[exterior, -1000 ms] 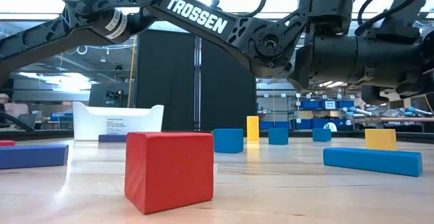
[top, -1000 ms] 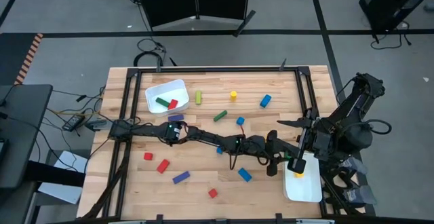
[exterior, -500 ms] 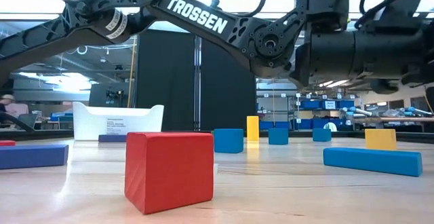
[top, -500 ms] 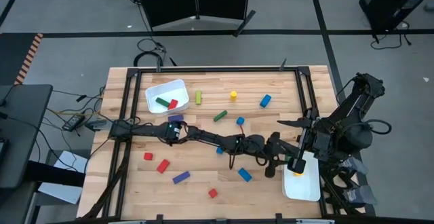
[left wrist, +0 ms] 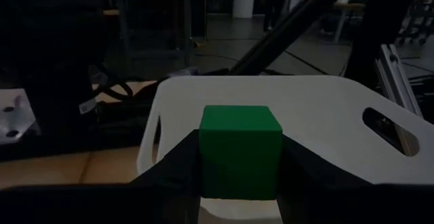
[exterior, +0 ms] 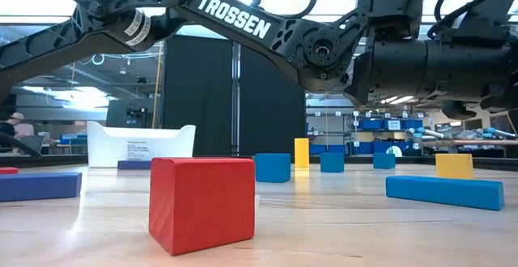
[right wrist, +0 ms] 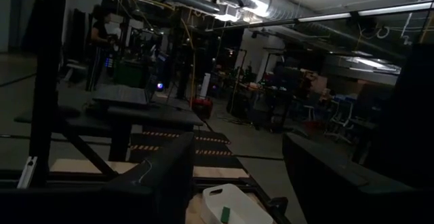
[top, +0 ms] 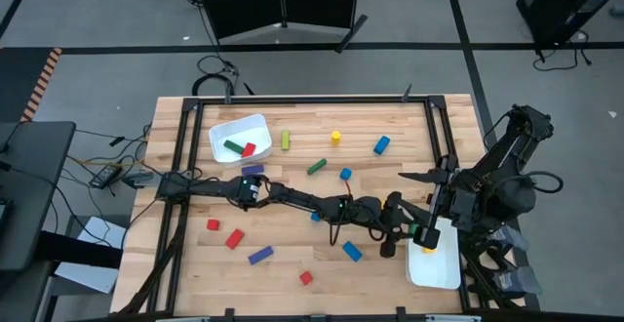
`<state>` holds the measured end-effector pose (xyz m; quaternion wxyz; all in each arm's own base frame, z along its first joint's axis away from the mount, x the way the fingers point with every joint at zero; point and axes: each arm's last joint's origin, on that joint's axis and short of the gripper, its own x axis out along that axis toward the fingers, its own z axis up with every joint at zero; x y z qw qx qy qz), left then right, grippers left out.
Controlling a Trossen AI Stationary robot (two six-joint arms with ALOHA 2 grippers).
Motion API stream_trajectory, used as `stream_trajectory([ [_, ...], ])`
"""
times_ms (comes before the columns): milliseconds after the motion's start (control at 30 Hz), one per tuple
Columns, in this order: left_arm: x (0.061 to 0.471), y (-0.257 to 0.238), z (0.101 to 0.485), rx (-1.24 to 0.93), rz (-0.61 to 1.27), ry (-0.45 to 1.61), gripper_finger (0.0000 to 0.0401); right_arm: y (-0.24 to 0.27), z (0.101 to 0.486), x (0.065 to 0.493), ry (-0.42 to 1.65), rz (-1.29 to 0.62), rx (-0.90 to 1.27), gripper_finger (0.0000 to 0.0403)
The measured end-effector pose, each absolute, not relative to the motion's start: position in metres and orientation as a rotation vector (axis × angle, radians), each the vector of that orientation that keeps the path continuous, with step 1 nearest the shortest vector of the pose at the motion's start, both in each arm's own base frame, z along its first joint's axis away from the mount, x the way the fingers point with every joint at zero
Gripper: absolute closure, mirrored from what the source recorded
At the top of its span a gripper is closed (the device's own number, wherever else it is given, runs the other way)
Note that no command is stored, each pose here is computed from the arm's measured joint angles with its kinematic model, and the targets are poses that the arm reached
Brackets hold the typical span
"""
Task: Sort blocks by size
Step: Put the small green block into the bottom white bin, then put the large blue block into the top white bin
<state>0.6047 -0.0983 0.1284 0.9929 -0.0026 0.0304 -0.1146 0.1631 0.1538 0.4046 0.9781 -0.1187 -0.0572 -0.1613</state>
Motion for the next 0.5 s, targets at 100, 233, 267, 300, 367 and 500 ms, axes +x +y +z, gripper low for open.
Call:
stream_trajectory([
  [100, 0.6048, -0.0977, 0.1276, -0.006, -0.229, 0.069, 0.0249, 0.1538, 0.4045, 0.1631, -0.115, -0.325, -0.24, 0.0167],
  [233, 0.6049, -0.0974, 0.1287, -0.004, -0.229, 0.058, 0.0225, 0.1538, 0.4045, 0.1631, -0.115, -0.325, -0.239, 0.0167],
  [267, 0.605, -0.0971, 0.1288, -0.002, -0.231, 0.056, 0.0223, 0.1538, 0.4045, 0.1631, -0.115, -0.325, -0.239, 0.0167],
  [300, 0.6049, -0.0973, 0.1289, -0.002, -0.24, 0.055, 0.0221, 0.1538, 0.4045, 0.1631, -0.115, -0.325, -0.239, 0.0167],
  [367, 0.6048, -0.0979, 0.1289, -0.002, -0.258, 0.055, 0.0219, 0.1538, 0.4045, 0.1631, -0.115, -0.325, -0.239, 0.0167],
  [500, 0.6047, -0.0984, 0.1291, -0.002, -0.264, 0.053, 0.0217, 0.1538, 0.4045, 0.1631, -0.115, -0.325, -0.239, 0.0167],
])
